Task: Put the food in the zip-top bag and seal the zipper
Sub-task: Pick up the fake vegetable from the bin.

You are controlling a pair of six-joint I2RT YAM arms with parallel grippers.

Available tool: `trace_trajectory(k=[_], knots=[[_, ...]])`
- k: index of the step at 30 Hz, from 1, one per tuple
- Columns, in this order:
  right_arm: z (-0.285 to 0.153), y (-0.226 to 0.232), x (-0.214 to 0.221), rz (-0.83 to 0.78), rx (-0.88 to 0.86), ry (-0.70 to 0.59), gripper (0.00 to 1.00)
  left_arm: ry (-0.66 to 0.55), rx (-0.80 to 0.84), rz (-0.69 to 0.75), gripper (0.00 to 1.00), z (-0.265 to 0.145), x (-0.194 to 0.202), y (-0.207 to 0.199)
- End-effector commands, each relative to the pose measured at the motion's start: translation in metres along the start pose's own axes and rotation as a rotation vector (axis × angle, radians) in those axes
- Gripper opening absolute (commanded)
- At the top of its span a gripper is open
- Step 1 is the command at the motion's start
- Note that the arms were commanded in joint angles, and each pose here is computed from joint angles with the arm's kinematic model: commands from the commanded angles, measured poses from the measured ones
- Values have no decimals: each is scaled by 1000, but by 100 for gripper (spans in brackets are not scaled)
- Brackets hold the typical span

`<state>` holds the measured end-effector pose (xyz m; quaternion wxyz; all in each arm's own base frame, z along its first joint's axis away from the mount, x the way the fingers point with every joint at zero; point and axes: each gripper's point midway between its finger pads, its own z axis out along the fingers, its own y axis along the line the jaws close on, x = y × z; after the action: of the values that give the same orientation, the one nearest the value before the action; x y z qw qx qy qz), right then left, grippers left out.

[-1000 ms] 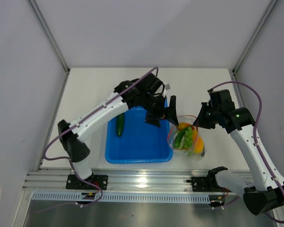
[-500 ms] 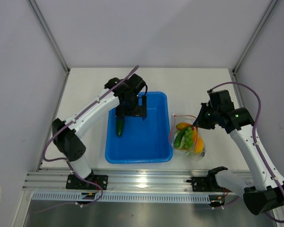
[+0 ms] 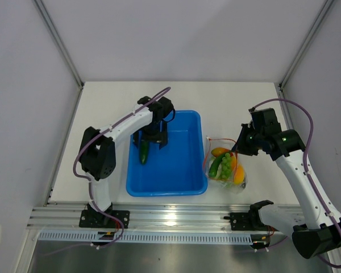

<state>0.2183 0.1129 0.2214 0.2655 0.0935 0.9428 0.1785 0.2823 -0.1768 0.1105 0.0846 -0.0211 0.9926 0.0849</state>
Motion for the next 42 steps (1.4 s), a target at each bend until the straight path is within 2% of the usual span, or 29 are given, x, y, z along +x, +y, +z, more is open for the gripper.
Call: trace_trajectory(k=[1,5,15,24,26,30,36,42], knots=[[-1,2,-6,-11,-6,-31,0,-30,-73,-2,99,19,-17,14],[0,2,-6,-11,-4,-31,0,-44,-134,28,100,35,-28,19],[3,2,-6,-10,-5,-23,0,-15,-89,37,100,55,-31,1],[4,1,-6,-13,2,-22,0,116,-14,27,99,82,1,-15],[4,2,-7,-11,0,-22,0,115,30,14,97,82,2,-22],[5,3,-7,-13,-4,-21,0,123,60,12,92,85,9,-24],[5,5,-8,-14,-9,-18,0,122,76,16,79,86,9,-27],[3,4,-9,-16,-8,-23,0,114,63,20,56,89,7,-26]])
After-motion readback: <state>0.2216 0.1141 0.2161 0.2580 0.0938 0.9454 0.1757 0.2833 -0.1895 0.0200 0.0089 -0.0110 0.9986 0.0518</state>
